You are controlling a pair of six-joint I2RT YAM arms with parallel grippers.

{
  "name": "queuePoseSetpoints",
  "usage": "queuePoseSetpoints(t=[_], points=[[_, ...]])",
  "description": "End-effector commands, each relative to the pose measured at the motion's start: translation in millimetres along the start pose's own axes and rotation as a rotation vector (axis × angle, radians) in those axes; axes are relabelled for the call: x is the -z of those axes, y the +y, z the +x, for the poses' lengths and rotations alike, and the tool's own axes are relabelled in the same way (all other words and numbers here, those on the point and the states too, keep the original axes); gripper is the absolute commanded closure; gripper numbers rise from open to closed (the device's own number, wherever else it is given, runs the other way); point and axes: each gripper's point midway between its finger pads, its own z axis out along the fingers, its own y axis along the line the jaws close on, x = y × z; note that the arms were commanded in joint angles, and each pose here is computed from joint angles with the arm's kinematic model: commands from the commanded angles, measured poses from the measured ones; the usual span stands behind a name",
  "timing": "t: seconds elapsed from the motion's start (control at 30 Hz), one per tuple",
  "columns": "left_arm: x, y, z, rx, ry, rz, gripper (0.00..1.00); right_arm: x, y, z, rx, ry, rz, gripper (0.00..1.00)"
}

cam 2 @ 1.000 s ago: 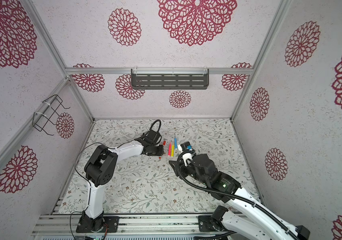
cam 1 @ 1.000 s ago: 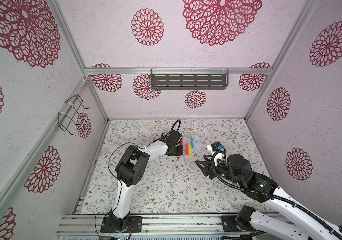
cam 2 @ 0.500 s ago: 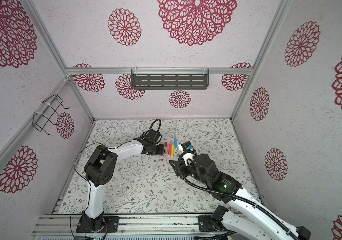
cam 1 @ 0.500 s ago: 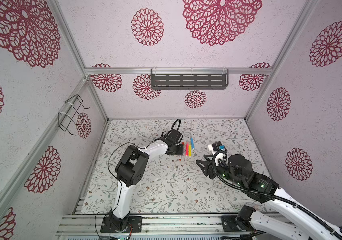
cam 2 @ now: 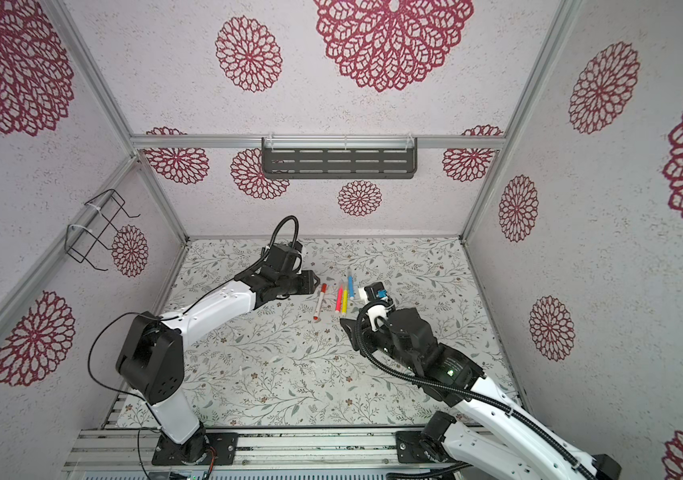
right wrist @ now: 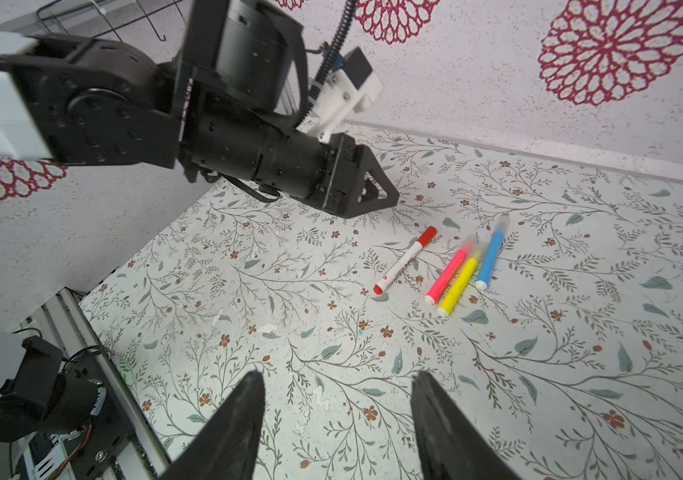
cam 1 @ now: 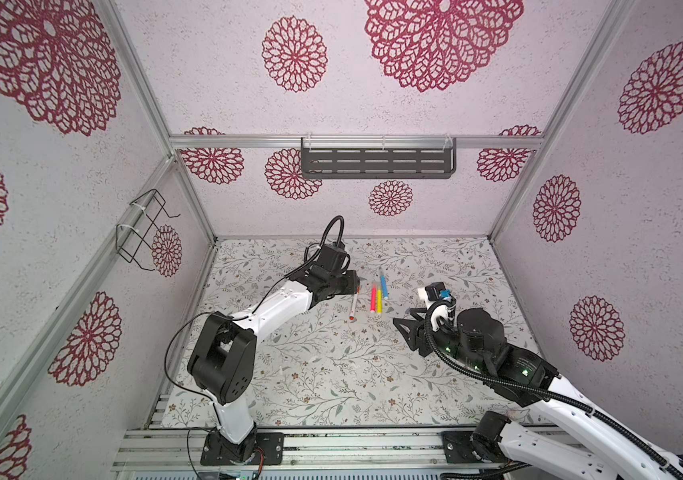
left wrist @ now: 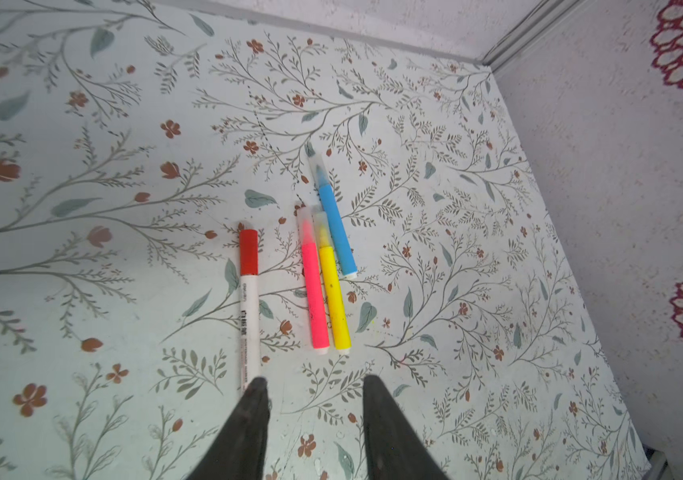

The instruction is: Insert the pens into the pen caps

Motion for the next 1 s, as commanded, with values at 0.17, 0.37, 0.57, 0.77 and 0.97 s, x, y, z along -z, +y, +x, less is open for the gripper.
queuePoseSetpoints(t=[0.17, 0.37, 0.57, 0.77, 0.97], points=[[43, 28, -20, 0.004, -0.158, -0.078, 0.58, 3, -25, -7, -0.026, -0.057, 0.127, 0.40], [82, 40, -29, -0.027, -0.277, -0.121, 0.58, 7, -50, -8, -0.040, -0.084, 0.253, 0.40], [133, 55, -35, -0.051, -0.432, -0.191, 0.56, 18, -90, -12, -0.064, -0.136, 0.463, 0.36], [180, 73, -33, -0.064, -0.562, -0.274, 0.52, 35, -125, -12, -0.104, -0.222, 0.623, 0.30], [217, 97, -26, -0.063, -0.639, -0.394, 0.49, 52, -146, -8, -0.103, -0.306, 0.733, 0.26]])
